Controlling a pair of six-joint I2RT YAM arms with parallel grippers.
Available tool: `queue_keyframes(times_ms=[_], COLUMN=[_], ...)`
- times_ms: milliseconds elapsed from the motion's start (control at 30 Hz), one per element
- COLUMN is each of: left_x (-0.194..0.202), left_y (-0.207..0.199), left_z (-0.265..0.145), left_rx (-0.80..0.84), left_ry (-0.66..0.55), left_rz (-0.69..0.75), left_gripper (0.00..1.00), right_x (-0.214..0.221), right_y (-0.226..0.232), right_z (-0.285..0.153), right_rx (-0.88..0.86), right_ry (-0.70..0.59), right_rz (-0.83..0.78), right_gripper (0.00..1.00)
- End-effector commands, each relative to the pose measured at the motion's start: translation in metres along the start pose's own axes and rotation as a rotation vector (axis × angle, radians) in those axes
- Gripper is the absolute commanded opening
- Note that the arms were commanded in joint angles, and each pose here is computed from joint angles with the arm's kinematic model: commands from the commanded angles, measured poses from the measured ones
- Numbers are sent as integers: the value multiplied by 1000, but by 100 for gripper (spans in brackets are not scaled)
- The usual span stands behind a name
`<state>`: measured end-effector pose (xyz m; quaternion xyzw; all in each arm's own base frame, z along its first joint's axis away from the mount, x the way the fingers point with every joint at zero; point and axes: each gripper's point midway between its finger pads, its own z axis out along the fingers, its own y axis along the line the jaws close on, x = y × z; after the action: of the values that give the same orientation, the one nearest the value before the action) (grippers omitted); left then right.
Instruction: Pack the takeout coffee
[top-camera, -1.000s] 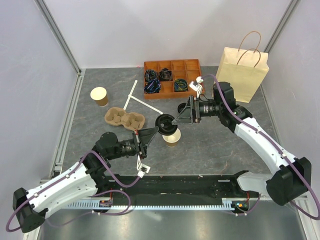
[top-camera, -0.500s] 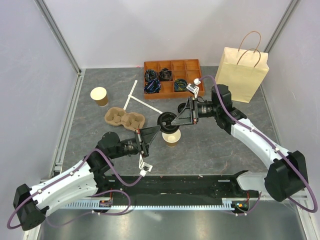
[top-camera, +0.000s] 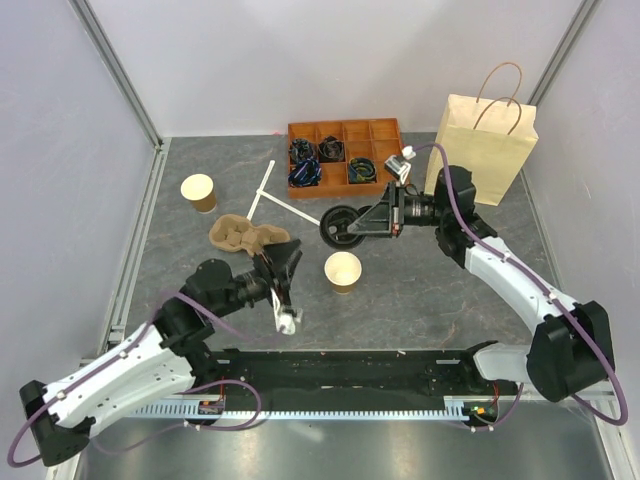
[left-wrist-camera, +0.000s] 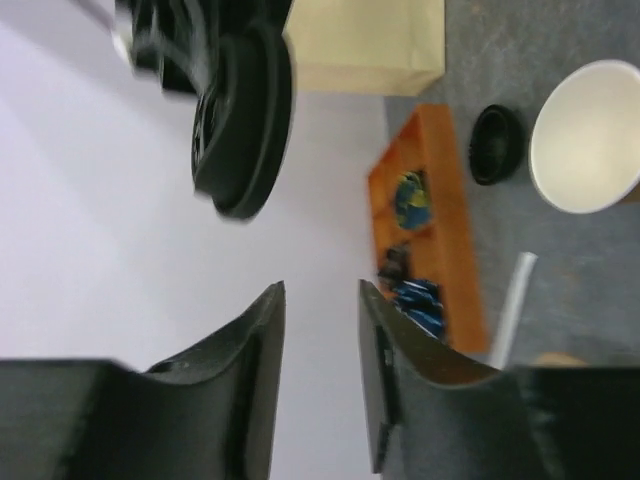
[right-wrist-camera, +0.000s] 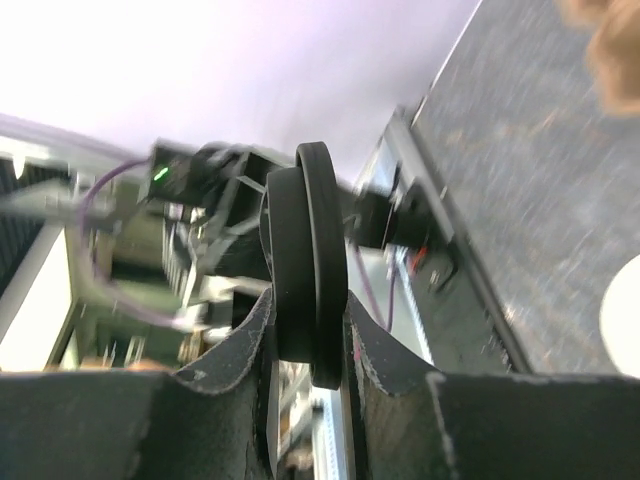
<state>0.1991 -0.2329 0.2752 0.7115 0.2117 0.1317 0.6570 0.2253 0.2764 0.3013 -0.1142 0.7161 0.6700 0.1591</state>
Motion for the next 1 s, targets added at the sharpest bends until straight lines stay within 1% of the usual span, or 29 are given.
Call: queue_keyframes(times_ms=[0, 33, 67, 100, 133, 167, 200, 233, 267, 300, 333, 400, 433, 567, 600, 633, 767, 967], left_x=[18, 13, 11, 7, 1, -7, -9, -16, -8, -3, -5, 1, 0, 3, 5, 8, 11, 21], left_y=[5, 35, 26, 23, 43, 43, 51, 55, 55, 44, 48, 48, 52, 60, 60, 64, 70, 52], left_z=[-29, -32, -19, -17, -12, -1, 5, 10, 13, 25, 30, 40, 45, 60, 63, 68, 79, 94], left_rx=[57, 8, 23, 48, 24, 63, 57, 73, 56, 89, 93, 100, 99, 90, 83, 61, 31, 24], left_ry=[254, 247, 300, 332, 303, 269, 234, 209, 227, 265, 256, 255, 233, 179, 179, 159, 97, 136], left_rz=[-743, -866, -1120, -1244, -1354, -1557, -1668, -1843, -1917, -1987, -2070, -2148, -2181, -2217, -2221, -2230, -2269, -2299], left_gripper=[54, 58, 58, 57, 57, 57, 57, 56, 55, 54, 50, 49, 48, 45, 44, 42, 37, 34], right_x=[-37, -48, -49, -50, -53, -58, -60, -59, -62, -62, -57, -62, -60, -61, -63, -59, -59, -57], right_y=[21, 19, 15, 11, 11, 2, -5, -10, -16, -19, -27, -33, -34, -35, -41, -45, -46, -46], right_z=[-15, -17, -20, -21, -23, -26, -28, -31, -34, -34, -36, -41, -44, -48, -51, -50, -51, -44], right_rx=[-3, 25, 55, 77, 95, 144, 173, 202, 235, 257, 303, 359, 387, 455, 502, 524, 566, 560], right_ry=[-207, -274, -298, -318, -348, -388, -411, -422, -450, -457, -446, -480, -488, -526, -543, -531, -546, -536], right_rz=[-92, -110, -107, -139, -158, -150, -147, -151, -146, -143, -153, -180, -197, -267, -267, -264, -285, -273], right_gripper=[0, 0, 0, 0, 0, 0, 0, 0, 0, 0, 0, 0, 0, 0, 0, 0, 0, 0])
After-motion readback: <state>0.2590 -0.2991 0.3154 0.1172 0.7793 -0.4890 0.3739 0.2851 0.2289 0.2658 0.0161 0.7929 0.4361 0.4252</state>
